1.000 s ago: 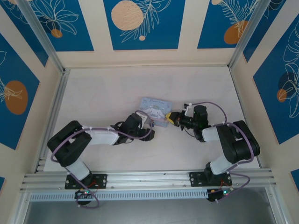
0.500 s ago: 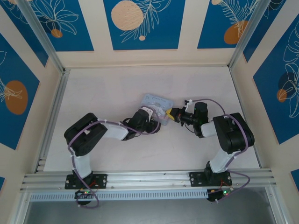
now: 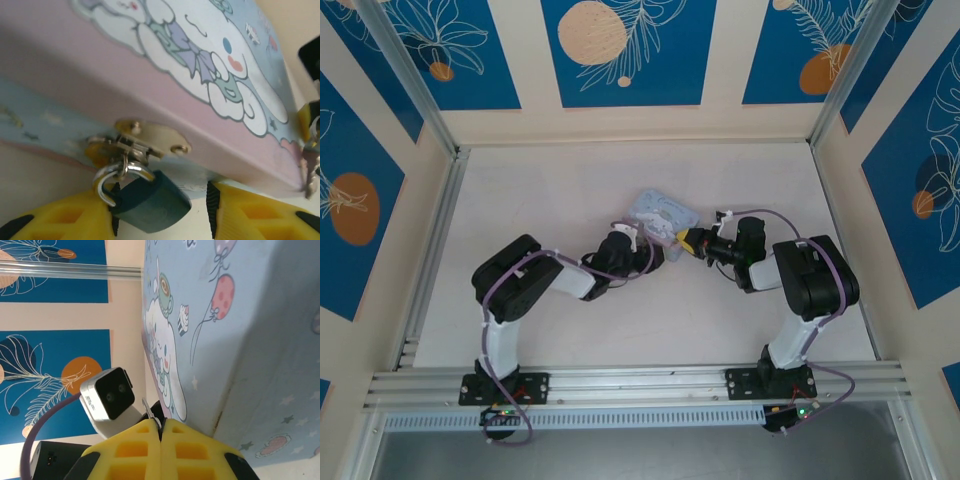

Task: Unlock the padlock with the key

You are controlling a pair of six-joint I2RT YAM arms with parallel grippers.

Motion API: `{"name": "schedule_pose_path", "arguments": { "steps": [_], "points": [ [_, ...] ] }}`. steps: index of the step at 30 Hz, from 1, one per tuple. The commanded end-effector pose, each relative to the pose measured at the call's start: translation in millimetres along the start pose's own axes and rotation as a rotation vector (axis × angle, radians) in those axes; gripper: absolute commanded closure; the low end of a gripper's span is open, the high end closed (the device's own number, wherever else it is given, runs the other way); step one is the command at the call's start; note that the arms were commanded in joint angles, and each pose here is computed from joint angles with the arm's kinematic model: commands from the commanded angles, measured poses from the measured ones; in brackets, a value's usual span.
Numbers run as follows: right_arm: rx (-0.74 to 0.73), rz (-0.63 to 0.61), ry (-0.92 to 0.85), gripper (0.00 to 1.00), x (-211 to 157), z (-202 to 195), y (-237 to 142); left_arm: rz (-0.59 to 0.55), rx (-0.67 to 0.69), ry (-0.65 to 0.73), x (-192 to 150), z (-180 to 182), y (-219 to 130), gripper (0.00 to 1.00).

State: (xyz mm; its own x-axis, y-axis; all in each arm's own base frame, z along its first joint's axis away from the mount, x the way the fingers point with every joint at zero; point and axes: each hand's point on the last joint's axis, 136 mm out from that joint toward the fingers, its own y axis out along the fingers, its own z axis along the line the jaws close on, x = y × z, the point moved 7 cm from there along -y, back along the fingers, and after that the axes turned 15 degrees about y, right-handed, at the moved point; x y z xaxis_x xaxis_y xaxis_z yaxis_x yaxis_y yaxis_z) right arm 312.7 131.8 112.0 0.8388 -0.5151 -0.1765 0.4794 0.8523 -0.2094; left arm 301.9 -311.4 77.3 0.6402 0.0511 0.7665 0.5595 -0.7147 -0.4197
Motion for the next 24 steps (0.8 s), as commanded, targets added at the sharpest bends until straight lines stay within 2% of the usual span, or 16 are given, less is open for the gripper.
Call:
{"name": "schedule_pose_path", "arguments": {
  "steps": [1, 6, 13, 20, 24],
  "points": [
    [-0.018, 0.025, 0.030, 1.00, -1, -5, 1, -0.032, -0.073, -0.118, -8, 3, 0, 0.52],
    [-0.018, 0.024, 0.030, 1.00, -2, -4, 0, -0.068, -0.094, -0.158, -6, 3, -5, 0.55],
    [-0.019, 0.025, 0.029, 1.00, -2, -4, 1, -0.111, -0.092, -0.212, -4, 9, -6, 0.49],
    [-0.021, 0.023, 0.034, 1.00, -2, -5, 1, -0.173, -0.152, -0.269, 1, 7, -8, 0.54],
    [-0.021, 0.025, 0.032, 1.00, -2, -4, 2, -0.210, -0.141, -0.282, 6, 7, -17, 0.55]
  ]
}}
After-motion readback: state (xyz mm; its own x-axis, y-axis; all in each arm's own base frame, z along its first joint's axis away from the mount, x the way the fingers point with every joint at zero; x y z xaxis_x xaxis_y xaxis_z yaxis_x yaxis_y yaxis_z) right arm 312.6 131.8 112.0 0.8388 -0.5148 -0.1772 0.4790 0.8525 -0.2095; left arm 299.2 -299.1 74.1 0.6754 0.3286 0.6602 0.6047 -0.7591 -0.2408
